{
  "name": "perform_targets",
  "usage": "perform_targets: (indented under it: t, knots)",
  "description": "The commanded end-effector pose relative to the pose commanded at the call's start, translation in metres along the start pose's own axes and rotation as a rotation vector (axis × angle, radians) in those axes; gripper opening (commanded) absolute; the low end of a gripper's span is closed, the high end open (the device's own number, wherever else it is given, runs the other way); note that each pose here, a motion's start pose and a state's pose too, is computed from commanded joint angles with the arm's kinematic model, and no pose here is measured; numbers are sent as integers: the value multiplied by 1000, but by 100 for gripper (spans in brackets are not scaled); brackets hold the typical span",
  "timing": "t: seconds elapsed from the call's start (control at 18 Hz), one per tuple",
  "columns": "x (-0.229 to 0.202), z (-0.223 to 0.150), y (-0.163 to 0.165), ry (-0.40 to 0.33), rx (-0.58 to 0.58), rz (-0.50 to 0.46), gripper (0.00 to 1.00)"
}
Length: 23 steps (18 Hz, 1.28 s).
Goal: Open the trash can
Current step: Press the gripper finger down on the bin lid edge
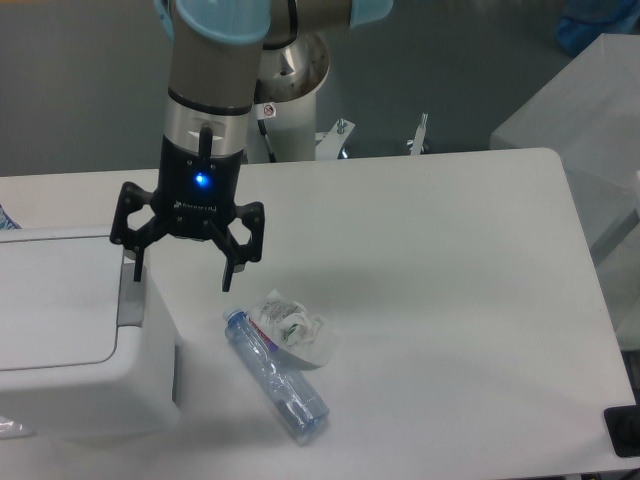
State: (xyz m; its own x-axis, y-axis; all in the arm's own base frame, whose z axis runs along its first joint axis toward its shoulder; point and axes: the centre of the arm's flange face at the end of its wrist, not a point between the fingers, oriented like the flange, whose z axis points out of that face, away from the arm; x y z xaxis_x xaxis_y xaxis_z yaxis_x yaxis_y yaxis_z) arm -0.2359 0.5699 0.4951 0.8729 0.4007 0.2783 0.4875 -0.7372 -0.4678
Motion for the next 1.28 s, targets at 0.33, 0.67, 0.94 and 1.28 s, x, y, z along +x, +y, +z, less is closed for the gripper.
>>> perform_targets:
  t: [0.33,0.67,0.94,1.28]
  knots:
    - [1,9,2,4,-15,0,100]
    - [1,14,2,4,-23,0,100]
    - [-1,17,1,5,-26,-1,100]
    - [-2,20,1,5,-30,-2,100]
